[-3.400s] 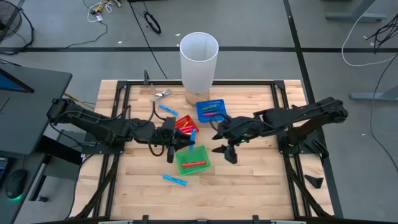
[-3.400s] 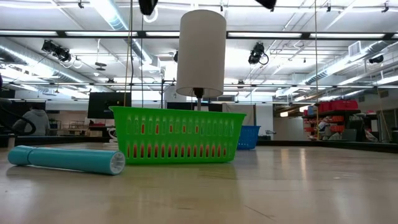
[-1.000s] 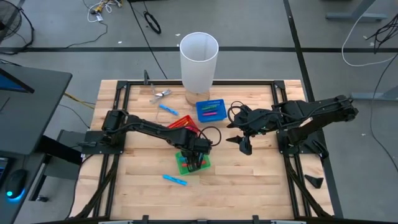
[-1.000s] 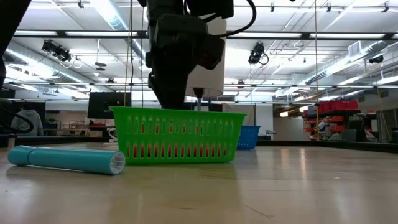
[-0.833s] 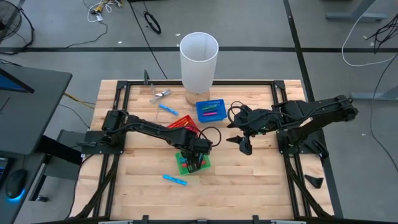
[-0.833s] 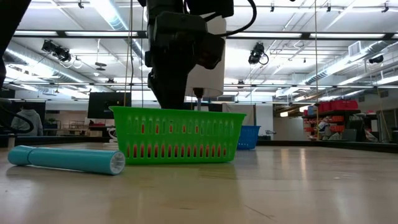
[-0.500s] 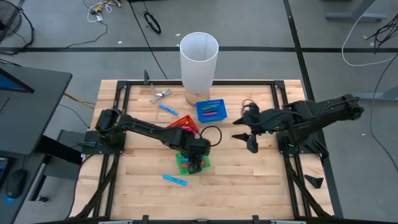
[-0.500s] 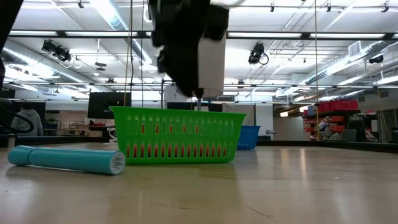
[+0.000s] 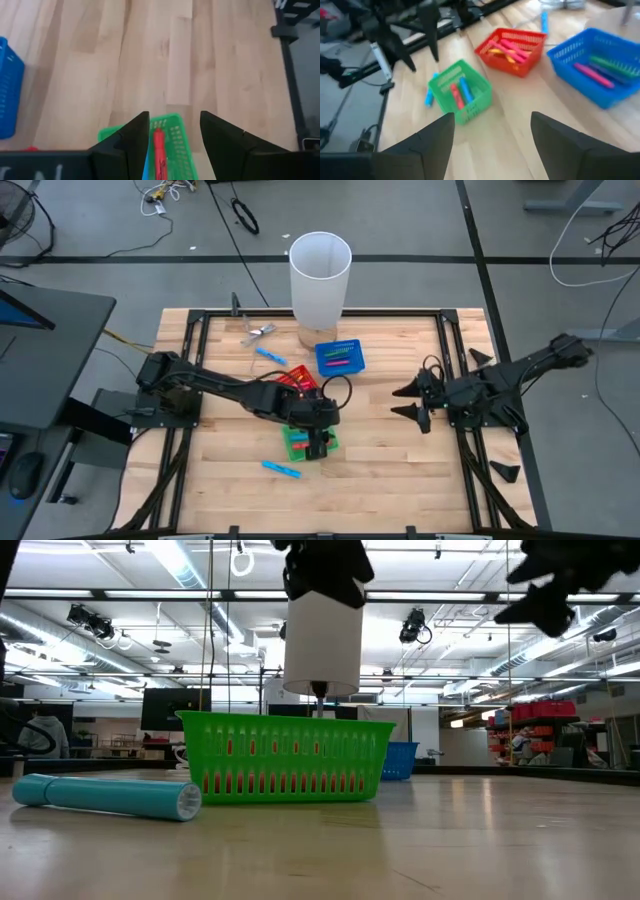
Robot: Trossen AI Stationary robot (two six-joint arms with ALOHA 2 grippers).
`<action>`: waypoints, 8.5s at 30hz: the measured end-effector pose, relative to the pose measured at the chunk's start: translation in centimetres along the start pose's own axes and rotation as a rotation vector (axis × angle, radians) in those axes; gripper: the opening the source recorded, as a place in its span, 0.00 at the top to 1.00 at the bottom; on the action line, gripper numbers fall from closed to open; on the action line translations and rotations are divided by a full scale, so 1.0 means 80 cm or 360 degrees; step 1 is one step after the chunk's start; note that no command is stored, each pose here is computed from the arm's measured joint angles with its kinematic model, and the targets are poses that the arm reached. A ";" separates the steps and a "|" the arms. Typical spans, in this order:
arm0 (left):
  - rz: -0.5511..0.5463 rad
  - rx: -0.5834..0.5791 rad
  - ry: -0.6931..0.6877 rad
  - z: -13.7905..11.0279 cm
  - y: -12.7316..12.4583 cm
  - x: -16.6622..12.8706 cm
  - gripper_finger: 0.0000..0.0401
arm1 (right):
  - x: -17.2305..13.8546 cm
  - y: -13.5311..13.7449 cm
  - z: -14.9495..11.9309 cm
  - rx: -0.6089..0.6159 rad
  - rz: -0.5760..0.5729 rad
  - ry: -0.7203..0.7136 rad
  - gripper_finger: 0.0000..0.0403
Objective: Pick & Place Markers
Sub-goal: Put the bottom blue highlighter into the green bin
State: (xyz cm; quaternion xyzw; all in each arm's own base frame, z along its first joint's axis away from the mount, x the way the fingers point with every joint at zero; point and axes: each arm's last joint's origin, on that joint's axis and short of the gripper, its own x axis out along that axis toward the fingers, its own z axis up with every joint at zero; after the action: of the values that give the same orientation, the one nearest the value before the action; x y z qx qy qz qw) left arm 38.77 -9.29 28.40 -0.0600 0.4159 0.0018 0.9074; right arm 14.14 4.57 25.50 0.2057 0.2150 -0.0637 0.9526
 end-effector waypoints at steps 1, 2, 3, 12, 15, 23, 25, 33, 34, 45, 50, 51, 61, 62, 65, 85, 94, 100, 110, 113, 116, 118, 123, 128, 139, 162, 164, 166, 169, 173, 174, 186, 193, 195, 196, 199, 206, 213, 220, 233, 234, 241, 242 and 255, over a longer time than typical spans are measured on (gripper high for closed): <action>-0.0004 -0.0001 -0.0012 0.001 0.000 -0.001 0.55 | 0.002 -0.002 -0.009 -0.0014 0.0027 -0.0012 0.35; -0.0007 -0.0002 -0.0021 0.002 0.000 -0.002 0.55 | 0.004 -0.005 -0.018 -0.0027 0.0050 -0.0015 0.35; -0.0006 -0.0001 -0.0015 0.001 0.000 -0.004 0.55 | 0.005 -0.010 -0.028 -0.0033 0.0058 -0.0005 0.35; -0.0033 -0.0008 -0.0055 0.004 -0.004 -0.013 0.55 | 0.016 -0.029 -0.079 0.0119 0.0306 -0.0141 0.35; -0.0062 -0.0011 -0.0054 0.004 -0.005 -0.013 0.55 | 0.020 -0.038 -0.095 0.0157 0.0364 -0.0180 0.35; -0.0102 -0.0063 -0.0096 0.008 -0.006 -0.013 0.55 | 0.022 -0.043 -0.104 0.0115 0.0422 -0.0201 0.35; -0.0113 -0.0067 -0.0124 0.010 -0.007 -0.014 0.55 | 0.022 -0.044 -0.105 0.0109 0.0395 -0.0210 0.35; -0.0170 -0.0102 -0.0152 0.013 -0.009 -0.016 0.55 | 0.016 -0.046 -0.102 0.0078 0.0398 -0.0256 0.35; -0.0172 -0.0100 -0.0151 0.013 -0.010 -0.016 0.55 | 0.015 -0.046 -0.101 0.0069 0.0407 -0.0273 0.35; -0.0176 -0.0110 -0.0153 0.013 -0.011 -0.017 0.55 | 0.009 -0.045 -0.092 0.0112 0.0452 -0.0548 0.35; -0.0176 -0.0110 -0.0152 0.012 -0.011 -0.017 0.55 | 0.009 -0.046 -0.095 0.0092 0.0493 -0.0655 0.35; -0.0178 -0.0109 -0.0152 0.012 -0.012 -0.017 0.55 | 0.008 -0.046 -0.094 0.0093 0.0495 -0.0661 0.35; -0.0279 -0.0161 -0.0103 0.010 -0.016 -0.017 0.55 | 0.004 -0.054 -0.094 -0.0041 0.0344 -0.0723 0.35; -0.0308 -0.0170 -0.0092 0.010 -0.017 -0.017 0.55 | 0.003 -0.057 -0.095 -0.0058 0.0325 -0.0711 0.35; -0.0375 -0.0196 -0.0054 0.008 -0.022 -0.018 0.55 | 0.000 -0.069 -0.106 -0.0068 0.0254 -0.0598 0.35; -0.0424 -0.0223 -0.0078 0.010 -0.027 -0.019 0.55 | -0.015 -0.084 -0.091 -0.0175 0.0095 -0.0608 0.35; -0.0460 -0.0226 -0.0061 0.010 -0.025 -0.019 0.55 | -0.011 -0.086 -0.082 -0.0279 -0.0017 -0.0939 0.35; -0.0548 -0.0267 -0.0034 0.012 -0.022 -0.019 0.55 | 0.000 -0.093 -0.088 -0.0383 -0.0008 -0.0775 0.35; -0.0625 -0.0270 -0.0025 0.013 -0.023 -0.020 0.55 | 0.015 -0.095 -0.094 -0.0401 -0.0075 -0.0595 0.35; -0.0602 -0.0331 -0.0020 0.015 -0.018 -0.023 0.55 | 0.015 -0.095 -0.095 -0.0403 -0.0077 -0.0588 0.35; -0.0565 -0.0486 0.0038 0.013 -0.013 -0.022 0.55 | 0.015 -0.096 -0.095 -0.0403 -0.0078 -0.0586 0.35; -0.0567 -0.0578 0.0127 0.009 -0.010 -0.023 0.55 | 0.015 -0.096 -0.095 -0.0403 -0.0078 -0.0586 0.35; -0.0480 -0.0561 0.0515 -0.023 -0.015 -0.027 0.55 | 0.015 -0.096 -0.095 -0.0403 -0.0079 -0.0586 0.35; -0.0367 -0.0272 0.0779 -0.056 -0.037 -0.038 0.55 | 0.015 -0.096 -0.095 -0.0402 -0.0079 -0.0587 0.35; -0.0162 0.0265 0.0871 -0.091 -0.074 -0.054 0.55 | 0.015 -0.096 -0.095 -0.0402 -0.0080 -0.0587 0.35; -0.0074 0.0497 0.0983 -0.121 -0.096 0.033 0.55 | 0.015 -0.095 -0.094 -0.0400 -0.0078 -0.0594 0.35; -0.0056 0.0507 0.1014 -0.126 -0.097 0.041 0.55 | 0.015 -0.095 -0.094 -0.0400 -0.0078 -0.0594 0.35; -0.0038 0.0511 0.1032 -0.130 -0.097 0.048 0.55 | 0.015 -0.095 -0.094 -0.0400 -0.0077 -0.0594 0.35; -0.0020 0.0524 0.1019 -0.131 -0.097 0.057 0.55 | 0.015 -0.095 -0.094 -0.0399 -0.0077 -0.0595 0.35; -0.0014 0.0530 0.1014 -0.135 -0.097 0.064 0.55 | 0.015 -0.095 -0.094 -0.0399 -0.0077 -0.0596 0.35; -0.0021 0.0523 0.1007 -0.139 -0.096 0.066 0.55 | 0.015 -0.095 -0.094 -0.0400 -0.0077 -0.0594 0.35; -0.0058 0.0486 0.1045 -0.179 -0.087 0.086 0.55 | 0.015 -0.095 -0.094 -0.0399 -0.0076 -0.0596 0.35; -0.0077 0.0482 0.1035 -0.186 -0.085 0.089 0.55 | 0.015 -0.095 -0.094 -0.0399 -0.0077 -0.0595 0.35; -0.0093 0.0493 0.1032 -0.186 -0.085 0.089 0.56 | 0.015 -0.095 -0.094 -0.0399 -0.0077 -0.0596 0.35; -0.0099 0.0494 0.1032 -0.186 -0.085 0.089 0.57 | 0.015 -0.095 -0.094 -0.0399 -0.0076 -0.0596 0.35; -0.0105 0.0475 0.1034 -0.186 -0.085 0.090 0.65 | 0.015 -0.095 -0.094 -0.0399 -0.0076 -0.0596 0.35; -0.0119 0.0411 0.1043 -0.187 -0.088 0.089 0.84 | 0.015 -0.095 -0.094 -0.0399 -0.0077 -0.0596 0.35; -0.0186 0.0374 0.0993 -0.182 -0.100 0.064 0.84 | 0.015 -0.095 -0.094 -0.0399 -0.0077 -0.0596 0.35; -0.0200 0.0303 0.0872 -0.162 -0.103 0.013 0.84 | 0.015 -0.095 -0.094 -0.0400 -0.0076 -0.0595 0.35; -0.0166 0.0182 0.0918 -0.155 -0.093 -0.036 0.84 | 0.015 -0.095 -0.094 -0.0399 -0.0076 -0.0595 0.35; -0.0172 0.0175 0.0923 -0.155 -0.093 -0.036 0.84 | 0.015 -0.095 -0.094 -0.0399 -0.0076 -0.0596 0.35; -0.0169 -0.0043 0.0987 -0.142 -0.075 -0.029 0.84 | 0.015 -0.095 -0.094 -0.0399 -0.0077 -0.0596 0.35; -0.0144 -0.0067 0.0999 -0.137 -0.071 -0.027 0.84 | 0.015 -0.095 -0.094 -0.0399 -0.0076 -0.0595 0.35; -0.0031 -0.0289 0.1050 -0.068 -0.024 0.010 0.84 | 0.015 -0.095 -0.094 -0.0399 -0.0076 -0.0596 0.35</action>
State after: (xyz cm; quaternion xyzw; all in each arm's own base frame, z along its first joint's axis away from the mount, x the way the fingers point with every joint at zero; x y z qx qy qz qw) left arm 35.25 -11.86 24.48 -0.1417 0.6845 0.0106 0.7150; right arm 10.73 0.78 16.02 0.0650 0.0455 -0.0962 0.9922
